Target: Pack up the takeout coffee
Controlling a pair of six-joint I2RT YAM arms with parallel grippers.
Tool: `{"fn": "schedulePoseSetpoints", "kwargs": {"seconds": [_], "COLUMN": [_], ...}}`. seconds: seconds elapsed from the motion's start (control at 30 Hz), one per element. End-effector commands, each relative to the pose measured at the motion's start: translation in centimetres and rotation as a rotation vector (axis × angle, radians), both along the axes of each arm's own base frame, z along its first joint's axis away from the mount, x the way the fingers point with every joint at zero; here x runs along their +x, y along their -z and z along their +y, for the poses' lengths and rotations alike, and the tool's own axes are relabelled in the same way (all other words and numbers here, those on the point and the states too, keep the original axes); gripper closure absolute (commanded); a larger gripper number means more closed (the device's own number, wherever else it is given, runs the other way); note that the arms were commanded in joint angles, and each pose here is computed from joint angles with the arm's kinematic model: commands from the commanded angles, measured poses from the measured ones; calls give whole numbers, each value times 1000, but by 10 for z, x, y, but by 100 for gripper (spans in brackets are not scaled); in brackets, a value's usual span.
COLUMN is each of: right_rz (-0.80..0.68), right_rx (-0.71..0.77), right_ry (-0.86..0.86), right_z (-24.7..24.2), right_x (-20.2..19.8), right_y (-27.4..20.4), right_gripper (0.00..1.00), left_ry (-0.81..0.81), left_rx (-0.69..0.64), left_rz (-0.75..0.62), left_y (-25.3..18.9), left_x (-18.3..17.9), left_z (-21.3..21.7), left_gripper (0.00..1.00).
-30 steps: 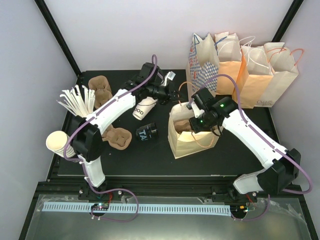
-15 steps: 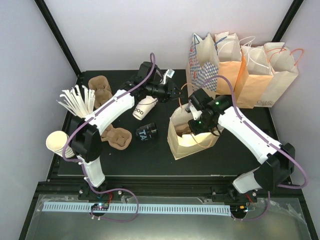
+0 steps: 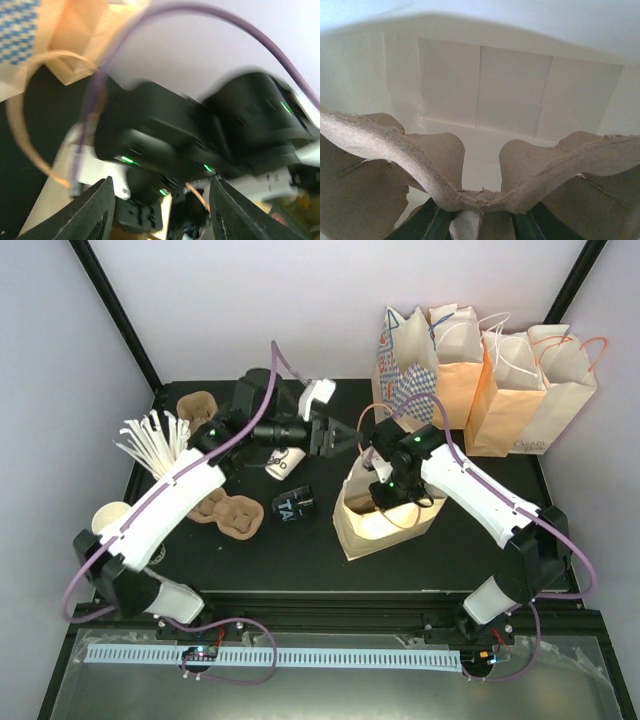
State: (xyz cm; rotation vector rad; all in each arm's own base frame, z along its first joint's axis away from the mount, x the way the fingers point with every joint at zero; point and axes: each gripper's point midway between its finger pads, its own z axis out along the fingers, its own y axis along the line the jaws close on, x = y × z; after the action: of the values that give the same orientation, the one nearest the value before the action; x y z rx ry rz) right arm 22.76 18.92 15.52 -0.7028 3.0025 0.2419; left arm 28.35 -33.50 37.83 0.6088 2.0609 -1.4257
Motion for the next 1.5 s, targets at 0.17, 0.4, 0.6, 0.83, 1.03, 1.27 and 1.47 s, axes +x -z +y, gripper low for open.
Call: {"fn": "schedulePoseSetpoints", "kwargs": {"seconds": [0.17, 0.4, 0.6, 0.83, 1.03, 1.27, 1.47], "right_rz": [43, 52, 59, 56, 47, 13, 13], "right_rx": [21, 31, 22, 26, 21, -15, 0], "right_ry": [-14, -18, -22, -23, -27, -17, -7], "right_z": [8, 10, 8, 8, 11, 8, 14], "right_x": [-3, -4, -7, -6, -1, 11, 20], "right_y": [-5, -5, -4, -5, -7, -7, -8], "right_gripper": [70, 70, 70, 70, 70, 70, 70], "left_ry": [269, 296, 354, 361, 398, 559, 709], "left_rx": [175, 194, 295, 346, 348, 273, 208], "left_rz": [-584, -881, -1016, -1041, -1021, -972, -882], "left_y": [13, 31, 45, 57, 60, 56, 64], "left_x": [-127, -151, -151, -137, -141, -181, -222], "left_z": [-21, -29, -51, -73, -84, -83, -84], "left_gripper": [36, 28, 24, 37, 74, 98, 98]}}
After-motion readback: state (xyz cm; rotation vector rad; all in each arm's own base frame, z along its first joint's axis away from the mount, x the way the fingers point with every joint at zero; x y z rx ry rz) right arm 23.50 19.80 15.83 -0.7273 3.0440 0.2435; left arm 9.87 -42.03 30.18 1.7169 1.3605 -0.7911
